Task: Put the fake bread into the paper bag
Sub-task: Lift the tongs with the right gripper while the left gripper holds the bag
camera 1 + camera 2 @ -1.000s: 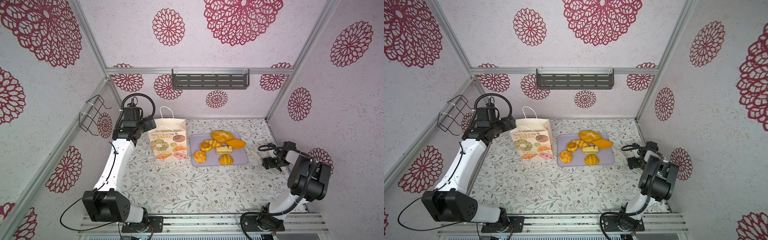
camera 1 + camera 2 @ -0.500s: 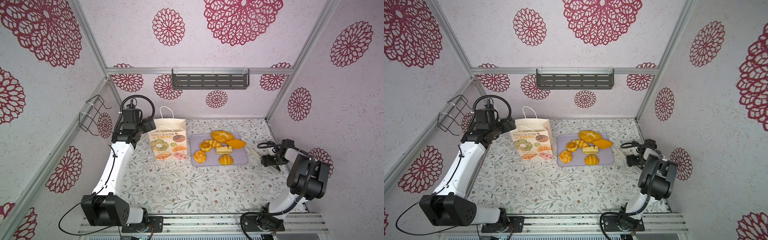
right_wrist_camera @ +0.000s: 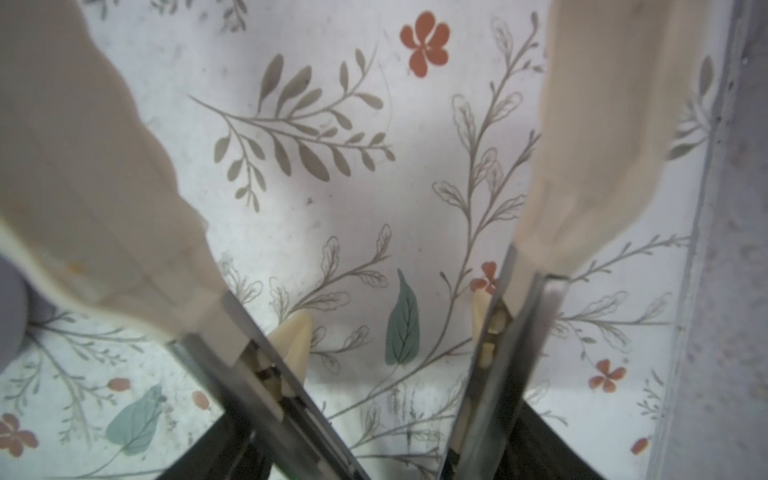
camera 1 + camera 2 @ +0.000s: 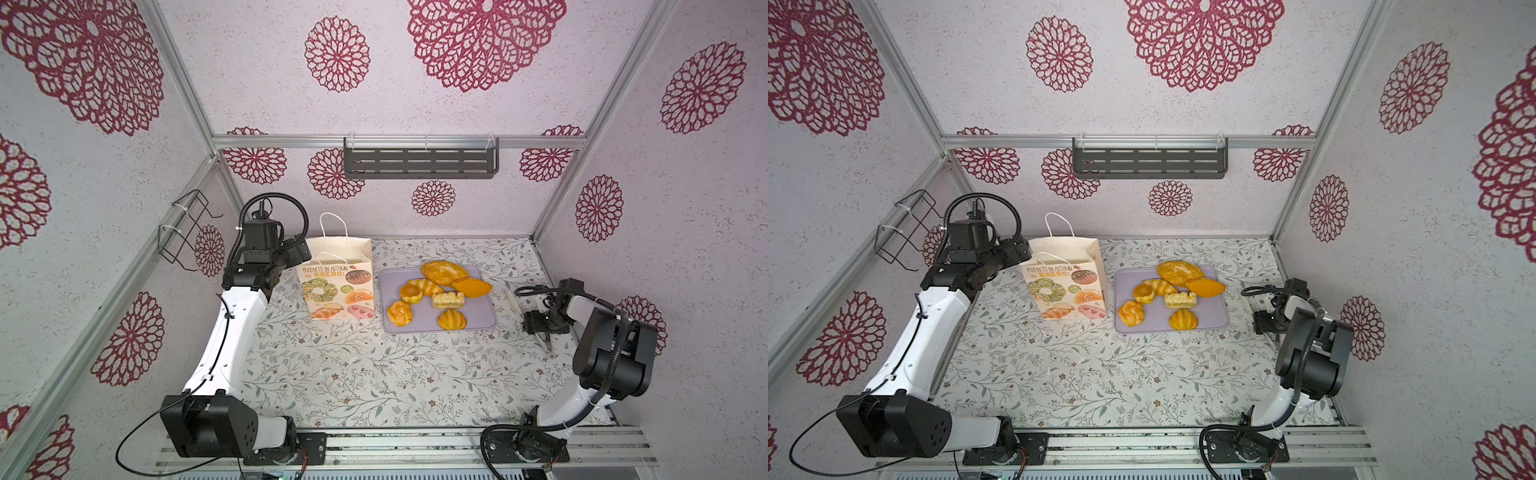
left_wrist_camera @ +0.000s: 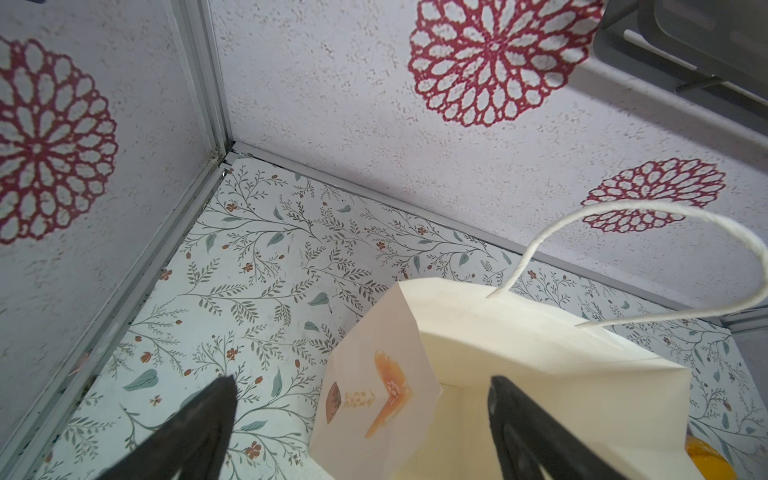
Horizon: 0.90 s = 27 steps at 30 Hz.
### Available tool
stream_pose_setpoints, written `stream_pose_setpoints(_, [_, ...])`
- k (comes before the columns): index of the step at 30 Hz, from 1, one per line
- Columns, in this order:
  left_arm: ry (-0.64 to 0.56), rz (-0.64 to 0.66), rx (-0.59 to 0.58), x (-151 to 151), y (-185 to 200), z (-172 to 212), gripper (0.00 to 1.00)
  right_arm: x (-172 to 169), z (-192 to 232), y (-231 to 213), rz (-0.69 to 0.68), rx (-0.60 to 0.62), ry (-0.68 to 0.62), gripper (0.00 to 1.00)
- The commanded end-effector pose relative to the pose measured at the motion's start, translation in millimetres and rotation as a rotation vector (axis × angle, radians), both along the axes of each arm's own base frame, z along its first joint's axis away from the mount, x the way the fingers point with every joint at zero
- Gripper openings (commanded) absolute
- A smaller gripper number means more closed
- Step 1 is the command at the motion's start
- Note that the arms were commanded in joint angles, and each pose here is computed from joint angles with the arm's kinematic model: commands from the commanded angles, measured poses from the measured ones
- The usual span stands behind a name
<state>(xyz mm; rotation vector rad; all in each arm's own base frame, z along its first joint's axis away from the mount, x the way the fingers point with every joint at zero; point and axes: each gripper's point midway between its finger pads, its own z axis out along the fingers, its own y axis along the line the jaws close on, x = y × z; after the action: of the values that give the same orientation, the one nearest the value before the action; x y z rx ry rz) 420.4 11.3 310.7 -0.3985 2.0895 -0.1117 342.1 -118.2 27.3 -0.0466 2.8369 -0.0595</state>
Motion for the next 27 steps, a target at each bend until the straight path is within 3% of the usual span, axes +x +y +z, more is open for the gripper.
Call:
stream_pose_setpoints(1, [-0.093, 0.003, -0.016, -3, 2, 26, 0.97, -3, 0, 5, -0.074, 0.018, 0.030, 0.71])
stream_pose_setpoints(12, [-0.148, -0.017, -0.014, 4, 4, 30, 0.97, -2, -7, 14, -0.262, -0.099, 0.084, 0.70])
stream_pose_setpoints(15, [-0.145, -0.021, -0.016, 0, 5, 25, 0.97, -2, -10, 25, -0.293, -0.074, 0.085, 0.68])
stream_pose_setpoints(23, [-0.152, -0.038, -0.006, -11, 3, 23, 0.97, 12, 11, 38, -0.404, 0.031, -0.079, 0.71])
stream_pose_setpoints(27, [-0.149, -0.051, -0.002, -13, -2, 22, 0.97, 12, 13, 37, -0.429, 0.033, -0.084, 0.72])
